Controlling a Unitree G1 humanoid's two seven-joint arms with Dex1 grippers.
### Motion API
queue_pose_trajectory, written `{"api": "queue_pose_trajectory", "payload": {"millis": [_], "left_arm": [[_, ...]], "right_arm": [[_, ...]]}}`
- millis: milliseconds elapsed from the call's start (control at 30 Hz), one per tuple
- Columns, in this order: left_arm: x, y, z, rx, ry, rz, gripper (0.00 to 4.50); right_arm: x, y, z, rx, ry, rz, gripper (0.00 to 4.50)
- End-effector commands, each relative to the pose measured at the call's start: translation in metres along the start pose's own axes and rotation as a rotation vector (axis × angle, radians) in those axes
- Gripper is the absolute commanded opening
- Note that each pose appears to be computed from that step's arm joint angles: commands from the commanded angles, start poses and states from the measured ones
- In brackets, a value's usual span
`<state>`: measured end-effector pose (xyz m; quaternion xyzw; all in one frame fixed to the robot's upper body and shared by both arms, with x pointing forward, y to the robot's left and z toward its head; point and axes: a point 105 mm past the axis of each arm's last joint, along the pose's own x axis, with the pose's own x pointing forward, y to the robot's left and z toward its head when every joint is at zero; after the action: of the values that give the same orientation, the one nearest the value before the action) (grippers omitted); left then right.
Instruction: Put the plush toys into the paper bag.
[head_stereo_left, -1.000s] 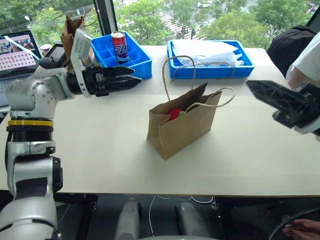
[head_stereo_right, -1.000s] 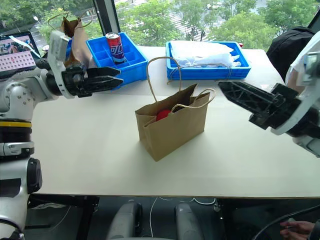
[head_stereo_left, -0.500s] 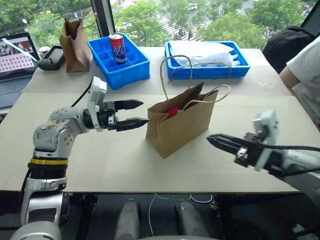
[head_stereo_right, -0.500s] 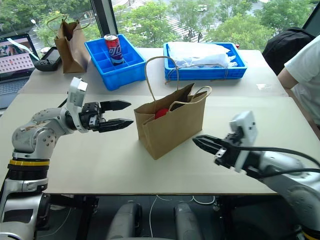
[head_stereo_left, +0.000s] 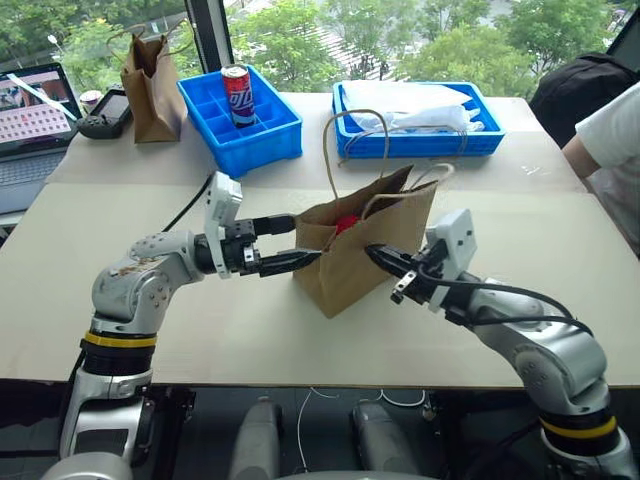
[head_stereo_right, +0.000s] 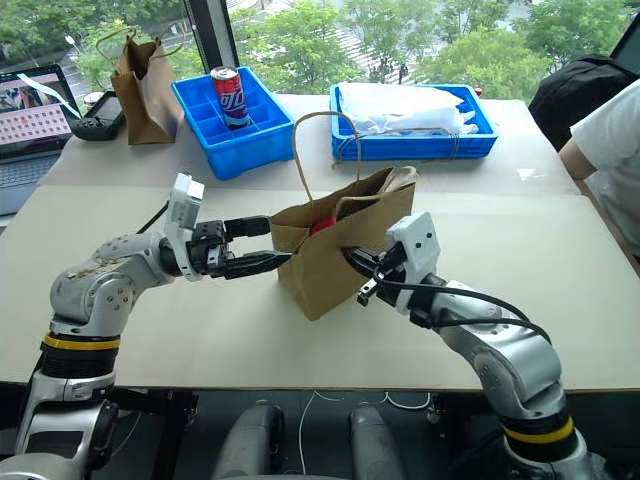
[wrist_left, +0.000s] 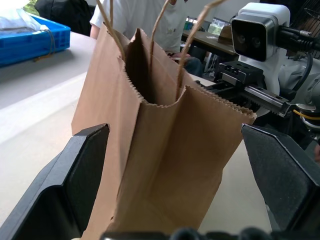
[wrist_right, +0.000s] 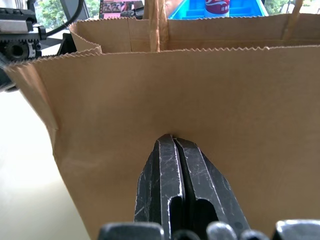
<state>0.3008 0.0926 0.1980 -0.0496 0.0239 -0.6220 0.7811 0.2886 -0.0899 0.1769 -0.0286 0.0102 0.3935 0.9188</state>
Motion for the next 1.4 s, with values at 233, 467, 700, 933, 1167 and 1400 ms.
{"api": "queue_pose_trajectory", "payload": {"millis": [233,467,700,933,1167,1400], "left_arm": [[0.014,-0.011,0.0,-0.013,-0.008,-0.031,4.5],[0.013,0.008,-0.012,-0.009,0.048,0.058,3.51],[0.019,0.02,-0.001,0.022,0.019,0.075,0.99],[0.02,0.026,0.015,0.073,-0.003,0.035,0.08],[-0.003,0.029,0.029,0.216,0.053,-0.13,0.08],[-0.018,0.018,0.031,0.294,0.112,-0.341,0.08]], "right_arm": [[0.01,0.005,0.008,-0.007,-0.058,0.002,0.07],[0.01,0.003,0.006,-0.003,-0.054,-0.012,0.0],[0.003,-0.007,0.009,0.004,-0.068,-0.075,0.0],[-0.033,-0.015,0.002,0.012,0.005,-0.118,0.0],[-0.113,-0.043,-0.043,-0.001,0.342,-0.268,0.0],[-0.146,-0.062,-0.043,-0.03,0.399,-0.356,0.0]]}}
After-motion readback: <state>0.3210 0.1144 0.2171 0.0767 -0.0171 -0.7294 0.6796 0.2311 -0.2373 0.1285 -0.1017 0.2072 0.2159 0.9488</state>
